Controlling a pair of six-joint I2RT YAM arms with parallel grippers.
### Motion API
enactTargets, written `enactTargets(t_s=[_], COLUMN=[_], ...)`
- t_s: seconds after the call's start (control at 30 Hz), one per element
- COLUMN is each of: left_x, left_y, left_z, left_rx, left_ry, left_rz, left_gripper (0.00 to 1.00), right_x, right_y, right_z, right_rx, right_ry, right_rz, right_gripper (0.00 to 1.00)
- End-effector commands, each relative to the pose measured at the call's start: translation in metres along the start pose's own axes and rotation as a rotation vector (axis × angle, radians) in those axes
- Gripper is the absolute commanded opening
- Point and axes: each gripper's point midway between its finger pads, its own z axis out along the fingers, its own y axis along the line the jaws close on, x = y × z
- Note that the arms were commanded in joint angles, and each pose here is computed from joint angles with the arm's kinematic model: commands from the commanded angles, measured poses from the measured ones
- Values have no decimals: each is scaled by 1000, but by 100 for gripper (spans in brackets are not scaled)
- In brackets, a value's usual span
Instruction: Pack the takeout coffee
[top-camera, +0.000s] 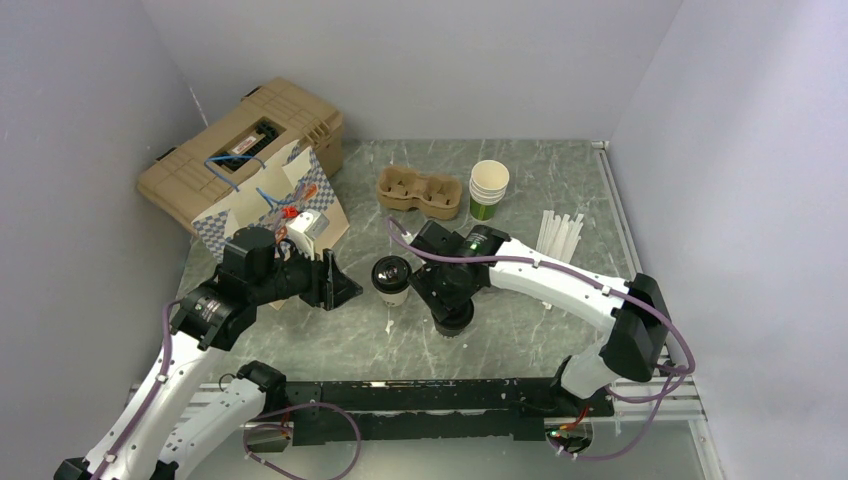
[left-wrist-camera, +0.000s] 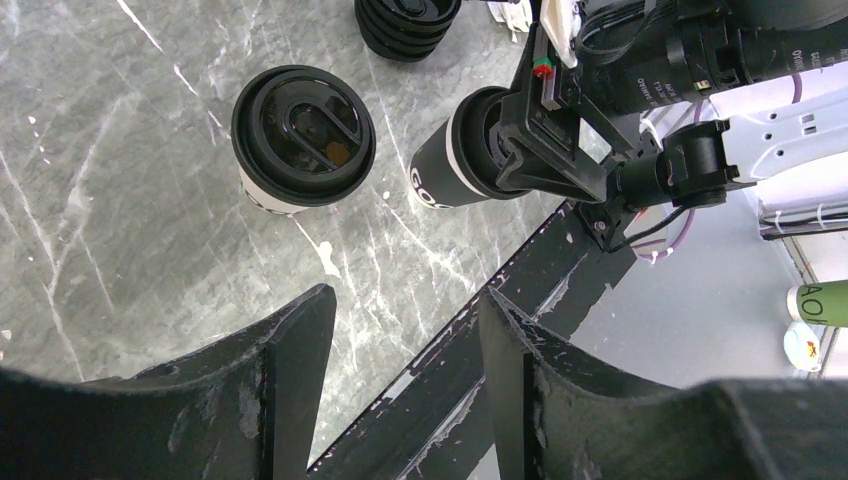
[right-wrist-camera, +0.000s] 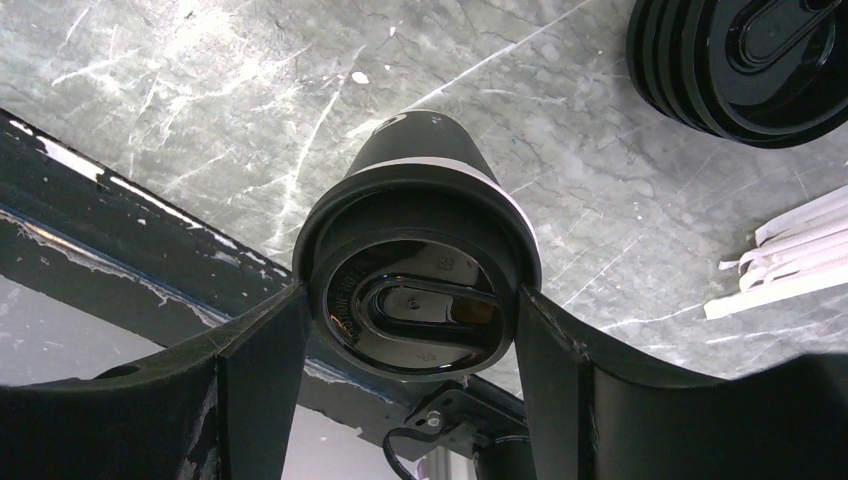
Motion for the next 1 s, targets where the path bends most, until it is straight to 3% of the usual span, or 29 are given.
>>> enactTargets(t_s=[0.0, 0.37, 0.97], left_x=[-9, -9, -9], left_y=[-3, -2, -2], left_z=[0, 1, 2], left_rx=[16, 14, 14], left_ry=[-31, -28, -24], left_rz=[29, 30, 28], left_gripper=[60, 60, 60], right_x=[-2, -7, -18], right_y=[5, 3, 3], right_z=[2, -3, -16], right_rx=[-37, -24, -22], right_ry=[-20, -40, -81], right_rz=[0, 6, 30], right_gripper=[45, 71, 87])
